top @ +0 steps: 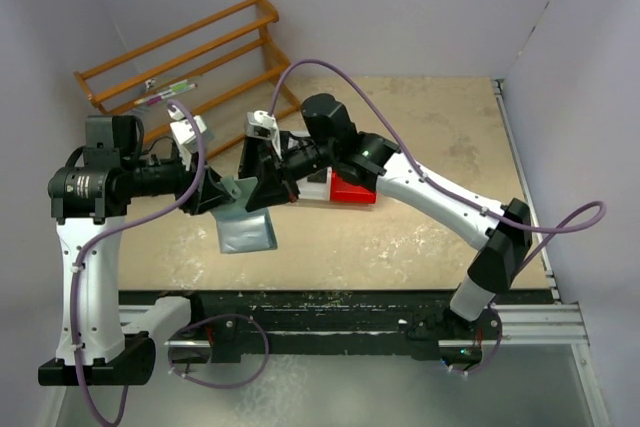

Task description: Take the credit cards out of the card holder

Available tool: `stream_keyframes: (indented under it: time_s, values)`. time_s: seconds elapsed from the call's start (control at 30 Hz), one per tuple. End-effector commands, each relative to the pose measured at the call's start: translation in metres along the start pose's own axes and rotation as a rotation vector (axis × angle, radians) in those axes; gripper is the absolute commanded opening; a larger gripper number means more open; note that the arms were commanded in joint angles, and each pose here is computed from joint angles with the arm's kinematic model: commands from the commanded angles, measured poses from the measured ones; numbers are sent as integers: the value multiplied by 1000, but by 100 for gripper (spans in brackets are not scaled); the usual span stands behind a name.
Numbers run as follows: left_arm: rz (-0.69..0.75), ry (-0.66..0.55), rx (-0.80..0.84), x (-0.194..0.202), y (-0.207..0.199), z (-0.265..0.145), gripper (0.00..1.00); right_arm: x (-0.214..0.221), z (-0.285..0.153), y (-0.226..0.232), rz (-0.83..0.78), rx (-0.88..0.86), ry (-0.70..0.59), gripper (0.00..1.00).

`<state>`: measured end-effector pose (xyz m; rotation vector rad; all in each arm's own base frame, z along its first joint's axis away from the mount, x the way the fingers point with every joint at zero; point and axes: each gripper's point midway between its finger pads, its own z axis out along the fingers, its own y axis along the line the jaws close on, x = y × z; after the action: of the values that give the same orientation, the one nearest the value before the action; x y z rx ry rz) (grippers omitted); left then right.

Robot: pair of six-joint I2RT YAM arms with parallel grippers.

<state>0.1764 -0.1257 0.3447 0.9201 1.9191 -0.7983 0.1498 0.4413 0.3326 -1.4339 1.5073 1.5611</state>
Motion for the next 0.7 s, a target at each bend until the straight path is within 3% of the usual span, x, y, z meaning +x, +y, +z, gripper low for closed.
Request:
stream_keyframes:
  time_s: [0.0,0.2,0.23,0.27,0.33,0.37,0.47,0.67]
  values:
    - [33,-12,97,1,-18,-1,43,-37,-9,31,-79,-117,-55,0]
    - [19,-19,125,2,-25,-1,10,-41,-14,21,-46,-127,-65,0]
    - [7,-24,130,1,-26,-1,4,-43,-15,20,-48,-120,-72,6]
    - [-5,-31,131,-2,-25,0,0,-45,-16,19,-44,-112,-79,21]
    - [-35,-52,131,-8,-24,1,0,-45,-20,19,-33,-105,-95,55]
    - [-50,-70,134,-13,-23,2,0,-44,-23,19,-29,-105,-107,63]
    - [-137,-124,206,-26,-37,1,0,-31,-33,24,-20,-122,-136,70]
    - [-227,-192,315,-52,-53,-5,0,15,-43,35,42,-143,-146,71]
